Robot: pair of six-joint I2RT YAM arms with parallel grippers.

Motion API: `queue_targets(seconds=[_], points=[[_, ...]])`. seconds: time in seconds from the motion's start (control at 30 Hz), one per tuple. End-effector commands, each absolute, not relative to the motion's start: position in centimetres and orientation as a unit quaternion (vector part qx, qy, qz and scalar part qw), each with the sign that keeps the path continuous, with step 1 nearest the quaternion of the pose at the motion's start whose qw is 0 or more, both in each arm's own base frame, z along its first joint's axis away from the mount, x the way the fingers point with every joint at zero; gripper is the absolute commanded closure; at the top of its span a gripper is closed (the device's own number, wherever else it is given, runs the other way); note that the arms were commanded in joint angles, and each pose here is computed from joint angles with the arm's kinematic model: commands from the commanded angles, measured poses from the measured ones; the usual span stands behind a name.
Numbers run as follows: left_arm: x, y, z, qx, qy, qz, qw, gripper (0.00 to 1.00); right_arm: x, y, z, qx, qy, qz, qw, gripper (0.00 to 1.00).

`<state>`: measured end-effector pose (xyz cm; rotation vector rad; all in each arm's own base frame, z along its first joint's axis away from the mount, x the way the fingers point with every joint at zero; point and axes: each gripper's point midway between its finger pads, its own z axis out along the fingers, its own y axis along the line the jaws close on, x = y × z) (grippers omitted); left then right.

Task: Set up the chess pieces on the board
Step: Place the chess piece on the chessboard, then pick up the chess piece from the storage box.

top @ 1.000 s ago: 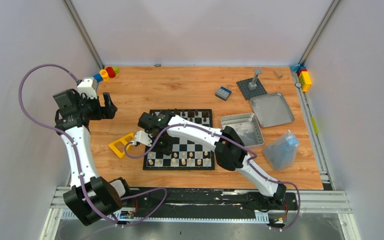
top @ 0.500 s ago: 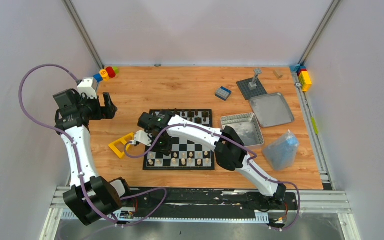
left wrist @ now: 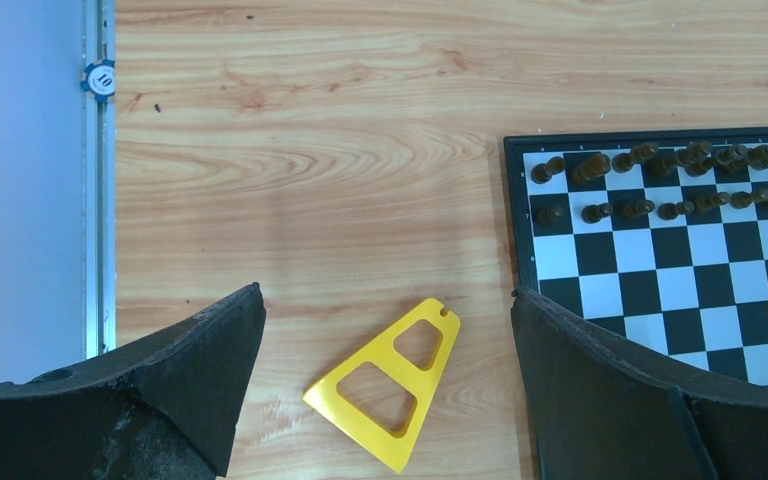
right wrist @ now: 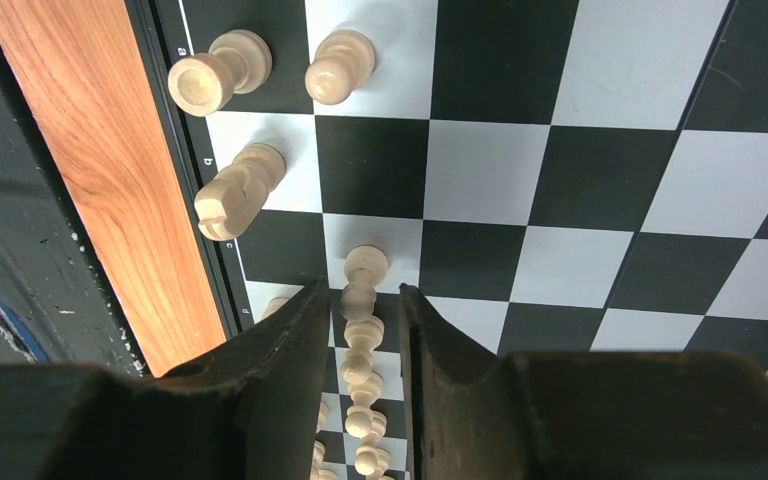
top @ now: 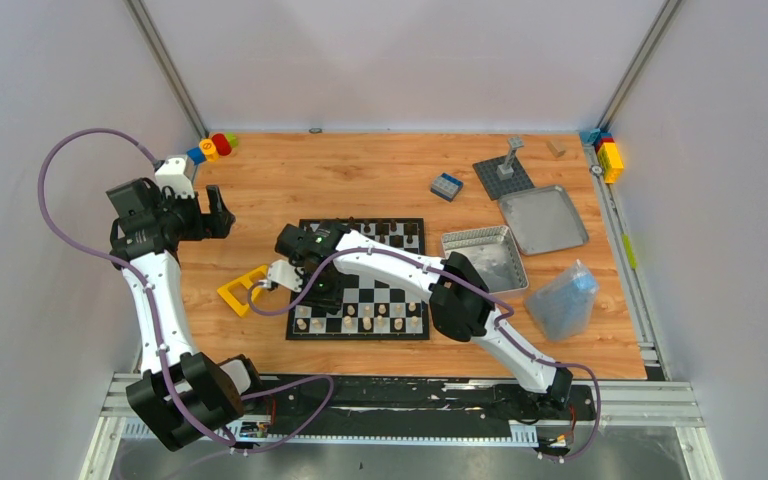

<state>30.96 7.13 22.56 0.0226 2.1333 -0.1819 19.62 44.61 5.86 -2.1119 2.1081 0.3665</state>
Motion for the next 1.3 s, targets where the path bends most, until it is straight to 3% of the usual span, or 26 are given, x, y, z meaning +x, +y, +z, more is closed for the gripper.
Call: queue_targets(seconds=[0.0, 0.37, 0.63, 1.03, 1.27], points=[[31.1, 7.6, 23.3, 0.011, 0.869, -0.069, 0.490, 0.00, 20.7, 46.4, 9.1, -0.690, 0.699, 0.137, 0.128, 0.66], [31.6, 5.0, 25.9, 0.064, 0.833, -0.123, 0.536, 0.00, 23.9, 44.8, 17.6, -0.640, 0.712, 0.180, 0.225, 0.65], [31.0, 0.9, 28.2, 0.141, 0.799, -0.175, 0.557, 0.00, 28.1, 37.6, 21.4, -0.561, 0.759, 0.201, 0.262, 0.65], [31.1, -6.5, 27.1, 0.250, 0.787, -0.220, 0.519, 0.00, 29.5, 19.8, 15.9, -0.410, 0.861, 0.210, 0.213, 0.64], [33.3, -7.7, 26.2, 0.271, 0.782, -0.259, 0.498, 0.02, 28.1, 14.8, 10.8, -0.400, 0.875, 0.201, 0.182, 0.62]])
